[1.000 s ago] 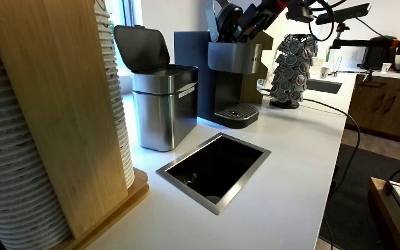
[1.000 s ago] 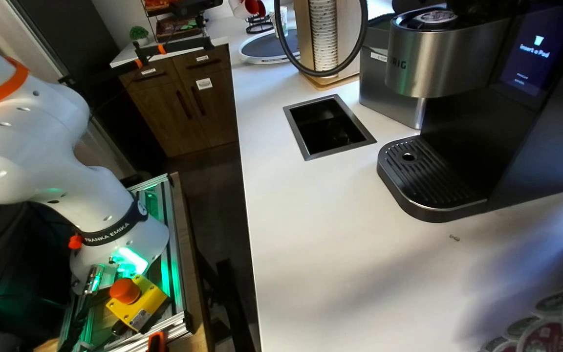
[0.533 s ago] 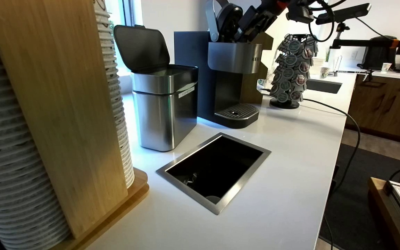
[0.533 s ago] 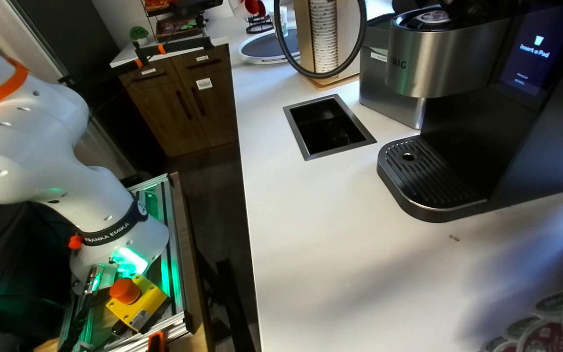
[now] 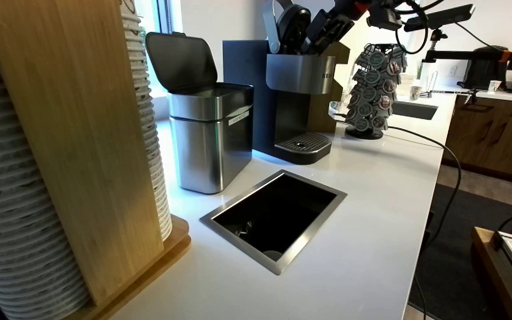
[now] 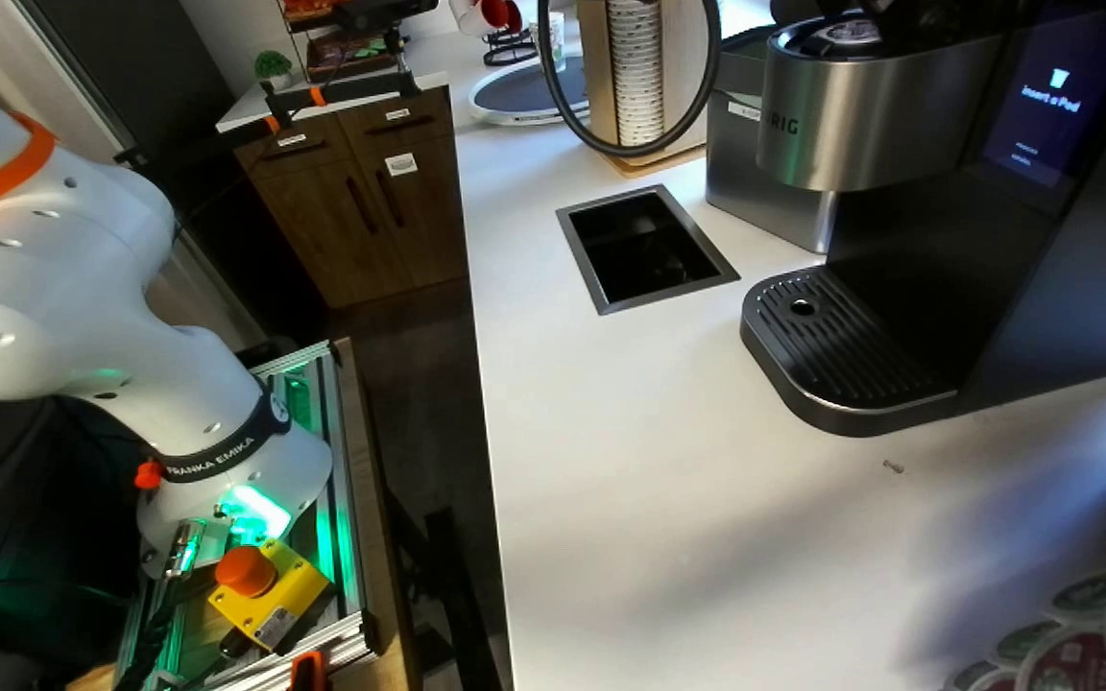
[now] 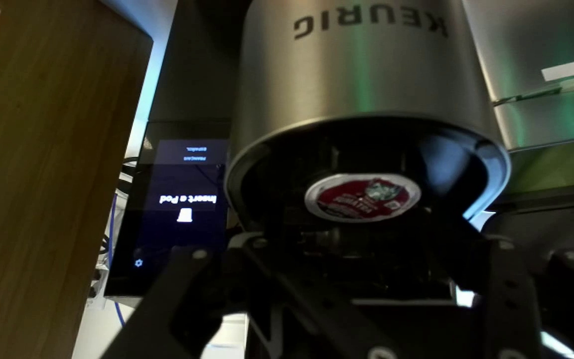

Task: Open the lid of coffee maker, then remove the coffee pod from the coffeemaker and put it in the bin and finally close the lid of the bin

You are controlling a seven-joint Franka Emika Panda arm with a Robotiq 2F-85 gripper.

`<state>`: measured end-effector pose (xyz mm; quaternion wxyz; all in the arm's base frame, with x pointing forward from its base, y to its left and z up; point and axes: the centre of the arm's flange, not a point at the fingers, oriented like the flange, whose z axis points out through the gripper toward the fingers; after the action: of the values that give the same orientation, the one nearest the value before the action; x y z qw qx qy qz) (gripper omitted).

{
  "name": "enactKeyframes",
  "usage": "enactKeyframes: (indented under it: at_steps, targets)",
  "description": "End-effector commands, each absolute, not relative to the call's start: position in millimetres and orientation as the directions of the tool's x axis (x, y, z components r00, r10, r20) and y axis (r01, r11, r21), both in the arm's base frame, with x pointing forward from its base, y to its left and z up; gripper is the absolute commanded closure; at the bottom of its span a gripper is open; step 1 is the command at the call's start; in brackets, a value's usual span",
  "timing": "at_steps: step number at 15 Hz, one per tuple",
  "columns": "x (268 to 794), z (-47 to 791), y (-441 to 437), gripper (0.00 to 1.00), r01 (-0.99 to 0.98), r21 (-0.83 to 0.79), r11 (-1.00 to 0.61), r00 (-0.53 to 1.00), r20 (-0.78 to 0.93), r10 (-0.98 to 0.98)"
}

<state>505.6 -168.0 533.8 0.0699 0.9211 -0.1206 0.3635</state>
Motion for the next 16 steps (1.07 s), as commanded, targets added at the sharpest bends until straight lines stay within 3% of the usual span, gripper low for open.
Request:
enactKeyframes:
  at_steps: [1,6,7,8,10,11,14,16]
  targets:
    - [500.3,530.2,-168.6,0.28,-0.264,0.028,-0.964,0.726,0.664,-0.180]
    - [500.2,529.0,-167.6,0.32,-0.264,0.024,-0.964,0.729,0.659,-0.183]
    - [500.2,529.0,-167.7,0.36,-0.264,0.023,-0.964,0.729,0.659,-0.184]
    - [500.0,529.2,-167.5,0.53,-0.263,0.023,-0.964,0.728,0.661,-0.183]
    - [499.4,530.5,-167.8,0.63,-0.264,0.022,-0.964,0.725,0.663,-0.184]
    - [499.4,530.5,-167.5,0.58,-0.262,0.022,-0.965,0.726,0.663,-0.183]
    - [499.1,530.4,-166.7,0.72,-0.258,0.021,-0.966,0.726,0.664,-0.180]
    - [499.0,530.8,-166.6,0.72,-0.256,0.018,-0.966,0.725,0.665,-0.180]
